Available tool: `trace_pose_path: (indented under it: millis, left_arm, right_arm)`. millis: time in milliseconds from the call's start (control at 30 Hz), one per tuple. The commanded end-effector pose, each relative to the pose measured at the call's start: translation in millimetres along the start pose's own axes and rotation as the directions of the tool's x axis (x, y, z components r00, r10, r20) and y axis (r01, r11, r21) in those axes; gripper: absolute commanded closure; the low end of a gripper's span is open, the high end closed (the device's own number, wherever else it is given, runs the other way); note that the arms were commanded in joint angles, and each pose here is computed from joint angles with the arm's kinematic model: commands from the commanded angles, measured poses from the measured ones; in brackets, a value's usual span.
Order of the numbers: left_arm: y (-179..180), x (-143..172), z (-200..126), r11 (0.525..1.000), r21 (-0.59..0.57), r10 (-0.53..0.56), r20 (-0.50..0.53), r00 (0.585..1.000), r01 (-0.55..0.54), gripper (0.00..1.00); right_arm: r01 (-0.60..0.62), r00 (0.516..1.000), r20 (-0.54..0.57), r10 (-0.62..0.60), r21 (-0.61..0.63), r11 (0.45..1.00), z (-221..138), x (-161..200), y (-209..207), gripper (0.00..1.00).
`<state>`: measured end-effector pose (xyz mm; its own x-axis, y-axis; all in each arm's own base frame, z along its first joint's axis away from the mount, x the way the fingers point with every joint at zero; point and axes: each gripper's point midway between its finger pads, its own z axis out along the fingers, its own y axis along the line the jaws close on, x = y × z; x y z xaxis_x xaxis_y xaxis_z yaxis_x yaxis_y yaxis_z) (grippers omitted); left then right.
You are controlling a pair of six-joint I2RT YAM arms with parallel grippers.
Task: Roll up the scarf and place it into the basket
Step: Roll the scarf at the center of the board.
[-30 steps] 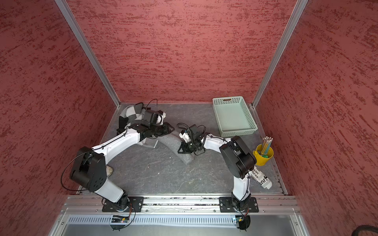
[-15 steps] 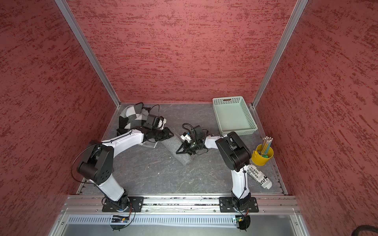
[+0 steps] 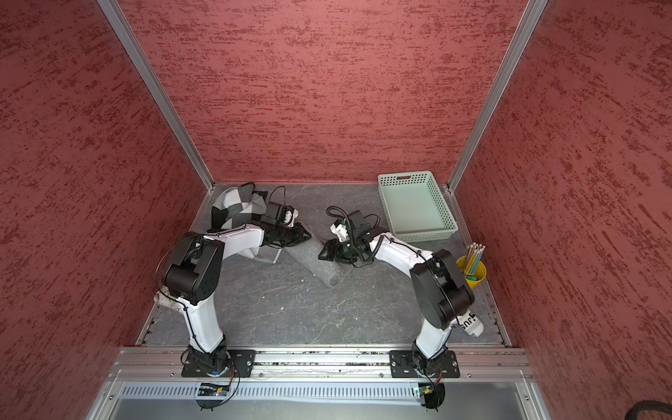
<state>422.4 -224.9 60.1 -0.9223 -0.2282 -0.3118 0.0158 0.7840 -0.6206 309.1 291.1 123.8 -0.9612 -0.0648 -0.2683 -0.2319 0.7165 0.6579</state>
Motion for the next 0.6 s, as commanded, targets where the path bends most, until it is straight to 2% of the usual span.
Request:
trace_pose_path:
  millis: [0, 100, 233, 433, 500, 567]
  left_arm:
    - [28.6, 8.4, 12.2, 0.996, -0.077, -0.046, -0.029, 0.999, 0.044, 0.71]
    - [31.3, 9.6, 13.4, 0.995, -0.084, -0.05, -0.034, 0.998, 0.047, 0.71]
    - [35.3, 10.3, 16.3, 0.994, -0.094, -0.056, -0.045, 0.997, 0.052, 0.71]
    - [36.2, 11.7, 22.3, 0.994, -0.093, -0.061, -0.065, 0.996, 0.055, 0.7]
    - [36.4, 11.8, 24.1, 0.994, -0.092, -0.063, -0.072, 0.995, 0.056, 0.71]
    - [36.4, 11.8, 25.4, 0.994, -0.093, -0.061, -0.078, 0.995, 0.054, 0.7]
  right_arm:
    - [0.06, 0.988, 0.118, -0.099, 0.292, 0.955, -36.1, -9.7, -20.0, 0.34]
    - [0.151, 0.964, 0.146, -0.224, 0.393, 0.907, -42.7, -7.8, -6.6, 0.33]
    - [0.308, 0.91, 0.111, -0.399, 0.46, 0.833, -26.2, 0.5, 20.3, 0.31]
    - [0.514, 0.768, 0.0, -0.64, 0.596, 0.617, 4.8, 6.2, 37.2, 0.22]
    - [0.561, 0.718, -0.044, -0.695, 0.626, 0.541, 15.0, 8.4, 37.3, 0.16]
    - [0.579, 0.691, -0.088, -0.718, 0.662, 0.476, 22.5, 7.0, 28.0, 0.13]
